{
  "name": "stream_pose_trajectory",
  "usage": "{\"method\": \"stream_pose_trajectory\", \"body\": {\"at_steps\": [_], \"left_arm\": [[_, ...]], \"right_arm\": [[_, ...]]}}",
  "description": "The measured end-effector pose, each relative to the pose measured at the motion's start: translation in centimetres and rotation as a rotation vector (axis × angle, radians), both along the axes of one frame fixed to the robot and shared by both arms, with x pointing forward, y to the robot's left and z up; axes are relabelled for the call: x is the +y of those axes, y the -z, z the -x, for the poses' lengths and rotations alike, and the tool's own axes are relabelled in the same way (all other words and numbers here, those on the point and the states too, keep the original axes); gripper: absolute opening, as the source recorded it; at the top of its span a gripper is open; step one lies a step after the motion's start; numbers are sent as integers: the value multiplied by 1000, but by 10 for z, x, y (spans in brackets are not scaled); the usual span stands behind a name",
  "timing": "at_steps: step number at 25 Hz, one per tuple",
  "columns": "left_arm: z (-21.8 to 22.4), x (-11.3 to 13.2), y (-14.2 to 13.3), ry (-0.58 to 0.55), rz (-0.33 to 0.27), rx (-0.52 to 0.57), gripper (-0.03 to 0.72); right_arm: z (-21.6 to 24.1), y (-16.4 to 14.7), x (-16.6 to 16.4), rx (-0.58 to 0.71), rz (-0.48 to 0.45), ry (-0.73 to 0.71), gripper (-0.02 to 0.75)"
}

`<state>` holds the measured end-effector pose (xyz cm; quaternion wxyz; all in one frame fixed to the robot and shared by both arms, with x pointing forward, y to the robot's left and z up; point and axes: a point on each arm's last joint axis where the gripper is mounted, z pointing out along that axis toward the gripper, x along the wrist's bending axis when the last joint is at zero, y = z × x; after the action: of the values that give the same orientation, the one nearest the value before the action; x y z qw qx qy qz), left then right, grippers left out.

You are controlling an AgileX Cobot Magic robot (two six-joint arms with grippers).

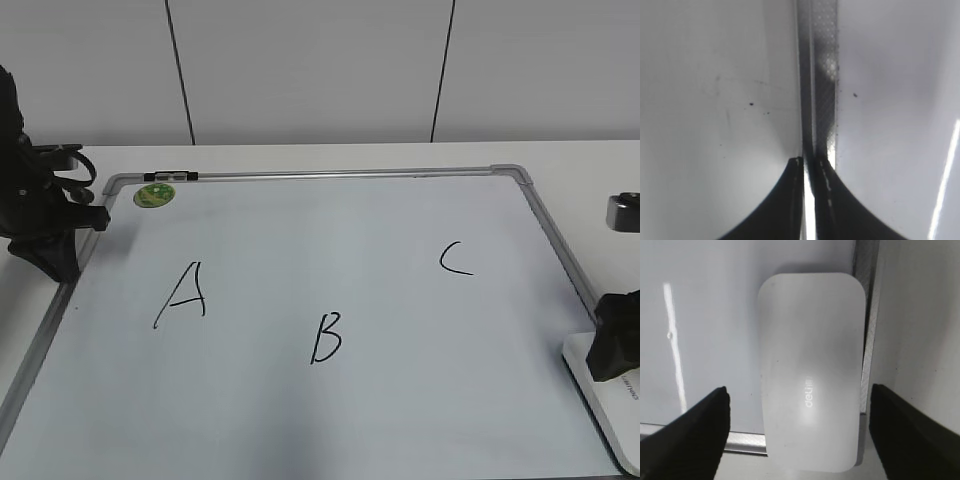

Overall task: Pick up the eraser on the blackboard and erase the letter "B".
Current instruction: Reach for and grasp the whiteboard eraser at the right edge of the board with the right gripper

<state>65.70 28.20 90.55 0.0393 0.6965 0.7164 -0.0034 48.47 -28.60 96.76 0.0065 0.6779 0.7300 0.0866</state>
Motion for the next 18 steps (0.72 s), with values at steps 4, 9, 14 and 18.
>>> {"method": "stream_pose_trajectory", "body": {"at_steps": [4, 9, 14, 18], "left_arm": [[0, 0, 0, 0, 0, 0, 27], [0, 0, 0, 0, 0, 0, 27], [0, 0, 0, 0, 0, 0, 27], [0, 0, 0, 0, 0, 0, 27]], "right_arm": [[-5, 8, -2, 36, 16, 25, 648], [-8, 21, 4, 82, 30, 8, 650], [-11, 34, 3, 121, 75, 13, 650], [-13, 45, 3, 149, 79, 19, 650]]}}
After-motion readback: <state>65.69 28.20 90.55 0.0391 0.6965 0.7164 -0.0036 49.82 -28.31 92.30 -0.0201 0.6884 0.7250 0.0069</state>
